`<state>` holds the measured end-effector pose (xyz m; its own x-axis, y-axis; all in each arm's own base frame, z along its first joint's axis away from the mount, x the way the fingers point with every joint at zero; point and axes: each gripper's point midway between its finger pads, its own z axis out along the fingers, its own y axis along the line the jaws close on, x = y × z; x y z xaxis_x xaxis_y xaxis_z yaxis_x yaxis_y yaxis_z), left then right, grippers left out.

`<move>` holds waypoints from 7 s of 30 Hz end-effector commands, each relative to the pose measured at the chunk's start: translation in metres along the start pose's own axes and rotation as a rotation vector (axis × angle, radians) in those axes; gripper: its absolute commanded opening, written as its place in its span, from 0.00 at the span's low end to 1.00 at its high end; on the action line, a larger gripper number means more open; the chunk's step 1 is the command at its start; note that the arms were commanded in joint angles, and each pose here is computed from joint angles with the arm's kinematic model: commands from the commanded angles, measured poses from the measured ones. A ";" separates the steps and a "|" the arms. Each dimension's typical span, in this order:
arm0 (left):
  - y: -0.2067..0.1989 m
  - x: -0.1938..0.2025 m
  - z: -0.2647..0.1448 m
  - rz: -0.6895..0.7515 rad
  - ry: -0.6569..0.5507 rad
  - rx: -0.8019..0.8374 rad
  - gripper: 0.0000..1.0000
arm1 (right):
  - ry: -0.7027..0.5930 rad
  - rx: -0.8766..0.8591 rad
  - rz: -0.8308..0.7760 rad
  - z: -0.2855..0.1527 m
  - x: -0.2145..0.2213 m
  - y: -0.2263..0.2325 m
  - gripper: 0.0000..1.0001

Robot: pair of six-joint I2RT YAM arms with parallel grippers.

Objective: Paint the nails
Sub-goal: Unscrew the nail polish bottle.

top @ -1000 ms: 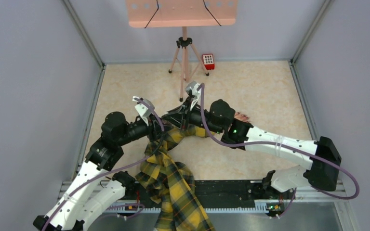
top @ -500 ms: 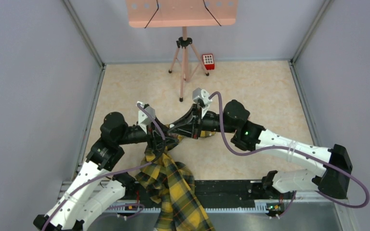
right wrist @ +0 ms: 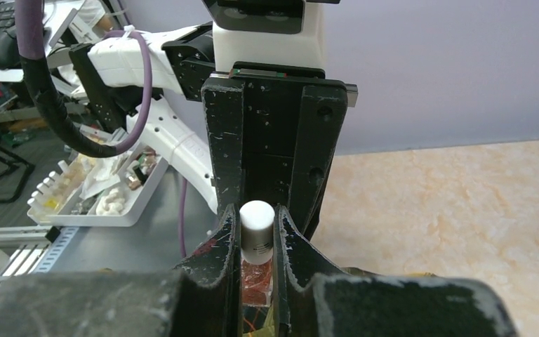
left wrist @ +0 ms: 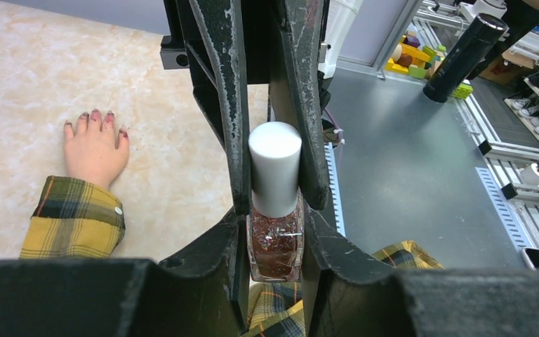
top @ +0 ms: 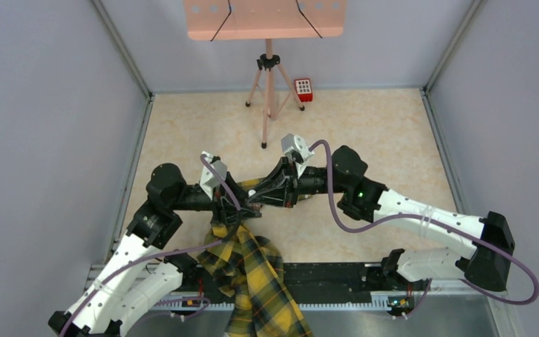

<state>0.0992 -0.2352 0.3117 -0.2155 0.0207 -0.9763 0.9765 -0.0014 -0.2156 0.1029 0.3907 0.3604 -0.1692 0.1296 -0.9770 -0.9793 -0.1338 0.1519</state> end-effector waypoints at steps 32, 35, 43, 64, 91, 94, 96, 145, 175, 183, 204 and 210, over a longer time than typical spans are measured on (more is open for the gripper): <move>0.116 0.009 -0.040 -0.021 0.022 -0.701 0.00 | -0.193 0.683 0.135 -0.016 -0.011 -0.105 0.65; 0.116 0.010 -0.039 -0.022 0.026 -0.696 0.00 | -0.186 0.665 0.142 -0.006 -0.010 -0.106 0.60; 0.116 0.014 -0.036 -0.038 0.044 -0.680 0.00 | -0.141 0.654 0.176 0.010 0.003 -0.113 0.54; 0.115 0.017 -0.033 -0.043 0.057 -0.656 0.00 | -0.117 0.631 0.197 0.025 0.012 -0.117 0.43; 0.074 0.001 -0.016 -0.016 -0.002 -0.432 0.00 | -0.024 0.557 0.056 0.006 0.011 -0.094 0.00; 0.063 -0.001 -0.011 -0.012 -0.008 -0.366 0.00 | -0.002 0.483 0.028 0.007 0.011 -0.081 0.00; 0.054 -0.002 -0.008 -0.007 -0.014 -0.312 0.00 | 0.005 0.424 0.027 0.007 0.011 -0.072 0.00; 0.097 0.008 -0.028 -0.010 0.031 -0.571 0.00 | -0.101 0.610 0.131 -0.044 -0.014 -0.106 0.71; 0.111 0.015 -0.033 -0.035 0.066 -0.639 0.00 | 0.004 0.568 0.181 0.021 0.009 -0.115 0.41; 0.109 0.013 -0.034 -0.025 0.062 -0.639 0.00 | 0.029 0.522 0.151 0.024 0.011 -0.108 0.00; 0.024 -0.005 -0.005 0.009 0.007 -0.142 0.00 | 0.133 0.081 -0.041 0.010 0.013 -0.021 0.00; 0.002 -0.006 -0.004 0.013 0.009 -0.019 0.00 | 0.138 -0.031 -0.040 0.009 0.013 0.000 0.00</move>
<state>0.1231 -0.2278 0.2822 -0.2977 0.0859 -0.9508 0.9448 0.1694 -0.2805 0.1321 0.4063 0.3419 -0.1548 -0.0090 -0.9879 -0.9879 0.0097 0.1548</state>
